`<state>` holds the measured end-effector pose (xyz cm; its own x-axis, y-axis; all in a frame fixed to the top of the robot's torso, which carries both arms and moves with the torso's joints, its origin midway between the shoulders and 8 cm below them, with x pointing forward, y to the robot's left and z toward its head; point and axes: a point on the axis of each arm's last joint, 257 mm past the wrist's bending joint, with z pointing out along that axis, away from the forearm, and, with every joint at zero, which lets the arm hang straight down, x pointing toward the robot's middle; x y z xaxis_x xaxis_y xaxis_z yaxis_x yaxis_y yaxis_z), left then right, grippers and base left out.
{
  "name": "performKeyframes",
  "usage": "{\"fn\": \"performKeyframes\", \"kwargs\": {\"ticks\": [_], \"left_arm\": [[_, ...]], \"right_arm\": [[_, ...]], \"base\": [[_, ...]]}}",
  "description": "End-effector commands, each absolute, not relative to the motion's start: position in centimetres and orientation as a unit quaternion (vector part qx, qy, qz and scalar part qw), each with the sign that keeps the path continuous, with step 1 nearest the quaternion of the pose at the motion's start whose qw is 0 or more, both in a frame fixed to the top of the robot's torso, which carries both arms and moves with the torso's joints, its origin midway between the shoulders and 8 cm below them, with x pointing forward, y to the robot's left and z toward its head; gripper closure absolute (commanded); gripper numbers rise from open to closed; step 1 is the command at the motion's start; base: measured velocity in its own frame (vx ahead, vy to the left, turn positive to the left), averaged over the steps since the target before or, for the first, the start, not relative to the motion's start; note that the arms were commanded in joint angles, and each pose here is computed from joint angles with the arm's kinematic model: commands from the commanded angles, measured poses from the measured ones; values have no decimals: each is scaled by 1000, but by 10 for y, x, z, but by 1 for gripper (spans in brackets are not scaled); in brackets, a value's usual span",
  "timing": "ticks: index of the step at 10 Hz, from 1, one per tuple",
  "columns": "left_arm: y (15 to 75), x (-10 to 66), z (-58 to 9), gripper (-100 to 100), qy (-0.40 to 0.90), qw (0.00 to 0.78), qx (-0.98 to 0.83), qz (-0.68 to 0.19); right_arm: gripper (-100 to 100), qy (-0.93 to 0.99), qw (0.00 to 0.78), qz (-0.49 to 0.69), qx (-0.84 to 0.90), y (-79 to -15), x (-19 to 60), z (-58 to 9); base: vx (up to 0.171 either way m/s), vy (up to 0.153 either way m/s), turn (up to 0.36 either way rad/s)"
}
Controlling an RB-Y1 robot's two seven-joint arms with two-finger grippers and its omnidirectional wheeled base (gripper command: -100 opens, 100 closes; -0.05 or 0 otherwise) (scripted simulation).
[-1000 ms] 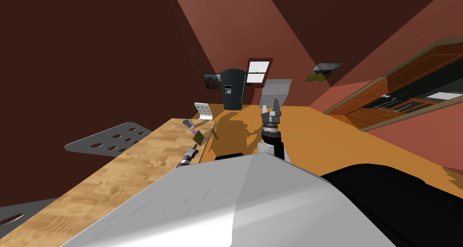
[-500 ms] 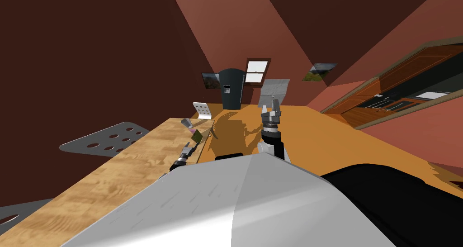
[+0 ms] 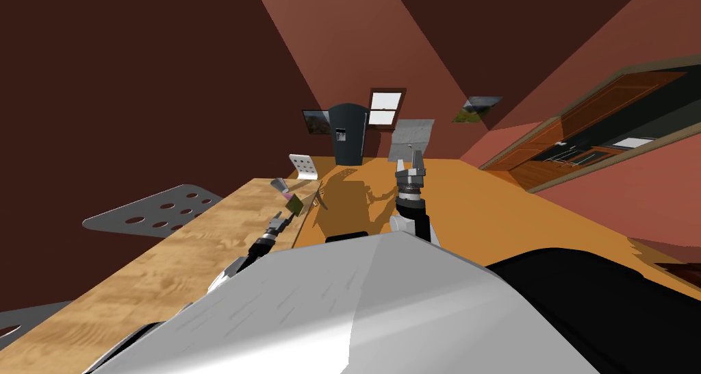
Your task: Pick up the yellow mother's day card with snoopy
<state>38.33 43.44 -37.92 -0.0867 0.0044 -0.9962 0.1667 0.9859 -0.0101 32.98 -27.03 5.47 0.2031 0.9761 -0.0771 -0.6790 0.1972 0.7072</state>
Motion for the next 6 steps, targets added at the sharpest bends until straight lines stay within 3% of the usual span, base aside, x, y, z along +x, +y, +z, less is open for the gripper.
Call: {"fn": "performKeyframes", "kwargs": {"ticks": [1, 6], "left_arm": [[445, 391, -371, -100, 736, 672, 57, -59], [473, 409, -347, -100, 737, 671, 56, -53]], "right_arm": [[0, 270, 725, 571, 275, -270, 330, 55], [0, 270, 725, 571, 275, -270, 330, 55]], "base": [[-50, -46, -20], [-55, -49, -27]]}}
